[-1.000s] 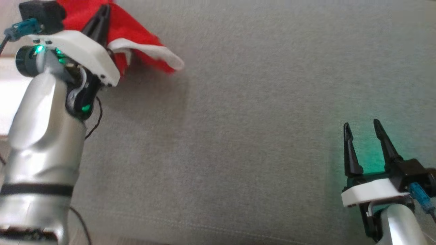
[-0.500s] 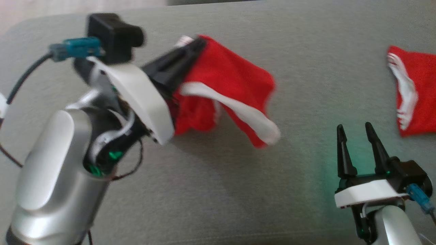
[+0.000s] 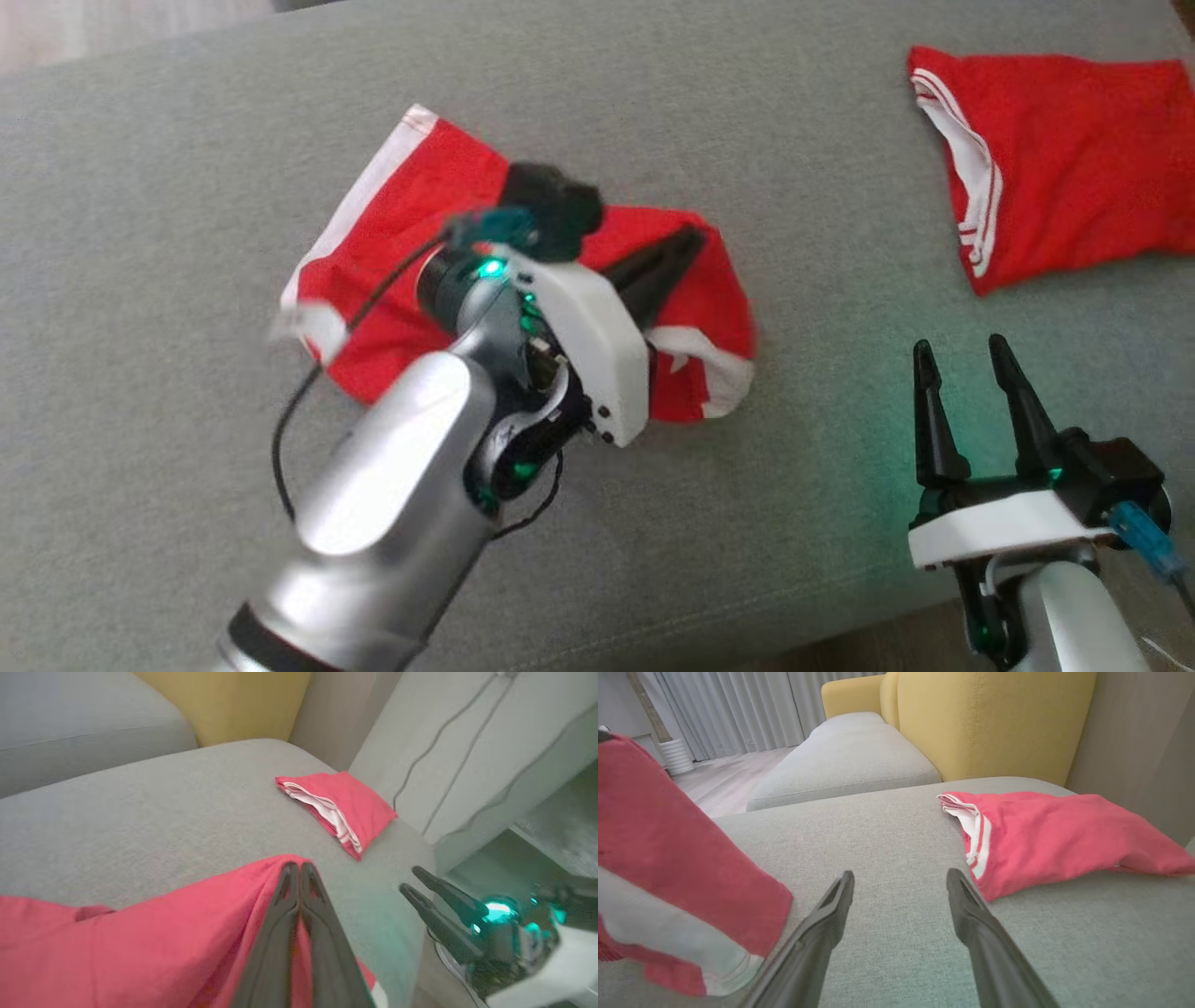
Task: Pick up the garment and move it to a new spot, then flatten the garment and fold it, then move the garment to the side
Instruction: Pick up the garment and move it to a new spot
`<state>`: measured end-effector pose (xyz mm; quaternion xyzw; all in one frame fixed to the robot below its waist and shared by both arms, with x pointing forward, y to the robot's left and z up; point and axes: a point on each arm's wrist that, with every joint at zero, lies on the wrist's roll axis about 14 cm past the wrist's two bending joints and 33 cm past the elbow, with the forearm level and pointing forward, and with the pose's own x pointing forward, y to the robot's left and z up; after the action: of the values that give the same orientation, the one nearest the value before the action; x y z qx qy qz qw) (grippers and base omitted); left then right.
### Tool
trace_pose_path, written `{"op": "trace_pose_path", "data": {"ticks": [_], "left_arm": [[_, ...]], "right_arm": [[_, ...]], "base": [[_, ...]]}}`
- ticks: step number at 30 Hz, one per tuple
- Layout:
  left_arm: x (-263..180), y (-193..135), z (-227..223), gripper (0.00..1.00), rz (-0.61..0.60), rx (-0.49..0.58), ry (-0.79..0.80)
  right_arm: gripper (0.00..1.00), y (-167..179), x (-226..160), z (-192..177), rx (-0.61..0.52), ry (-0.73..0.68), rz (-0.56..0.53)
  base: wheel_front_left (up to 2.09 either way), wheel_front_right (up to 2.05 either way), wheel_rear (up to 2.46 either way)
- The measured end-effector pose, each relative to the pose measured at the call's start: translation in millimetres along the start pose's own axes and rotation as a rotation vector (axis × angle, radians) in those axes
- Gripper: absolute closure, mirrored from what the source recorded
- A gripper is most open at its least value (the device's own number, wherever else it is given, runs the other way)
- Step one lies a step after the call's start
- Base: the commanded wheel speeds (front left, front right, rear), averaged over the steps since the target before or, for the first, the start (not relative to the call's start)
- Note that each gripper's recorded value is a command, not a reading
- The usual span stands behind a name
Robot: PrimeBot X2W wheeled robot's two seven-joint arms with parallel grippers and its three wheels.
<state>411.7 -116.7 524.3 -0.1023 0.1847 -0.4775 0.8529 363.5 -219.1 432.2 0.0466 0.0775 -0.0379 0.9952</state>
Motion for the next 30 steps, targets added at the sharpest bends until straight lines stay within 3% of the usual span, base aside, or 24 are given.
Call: {"op": "trace_pose_path", "data": {"ticks": [1, 2, 3, 10, 16, 22, 25, 30], "left_arm": [[4, 4, -4, 1.0, 0.027, -0.011, -0.02], [7, 8, -8, 0.74, 0.045, -0.024, -0.041], [9, 9, -13, 0.02, 0.048, -0.025, -0.049], [6, 0, -18, 0.0, 0.084, -0.09, -0.169], [-30, 34, -20, 0.0, 0.299, -0.11, -0.309], [-100, 79, -67, 0.0, 0.572, -0.117, -0.296], [-136, 84, -87, 0.0, 0.685, -0.124, -0.291], [-179, 90, -82, 0.0, 0.803, -0.081, -0.354]], "right_arm": [[0.0, -2, -1, -1, 0.0, 0.002, -0.005], [0.0, -3, -2, -1, -0.001, 0.004, -0.01], [0.0, -4, -2, -1, -0.001, 0.004, -0.013], [0.0, -7, -3, 3, 0.0, -0.01, -0.022], [0.0, -4, 0, 12, -0.008, -0.037, -0.008], [0.0, 1, -5, 9, -0.026, -0.032, 0.01], [0.0, 6, -8, 8, -0.041, -0.028, 0.029], [0.0, 17, -8, 9, -0.046, -0.033, 0.064]], "base": [[0.0, 0.0, 0.0], [0.0, 0.0, 0.0], [0.0, 0.0, 0.0], [0.0, 0.0, 0.0], [0.0, 0.0, 0.0], [0.0, 0.0, 0.0], [0.0, 0.0, 0.0], [0.0, 0.0, 0.0]]}}
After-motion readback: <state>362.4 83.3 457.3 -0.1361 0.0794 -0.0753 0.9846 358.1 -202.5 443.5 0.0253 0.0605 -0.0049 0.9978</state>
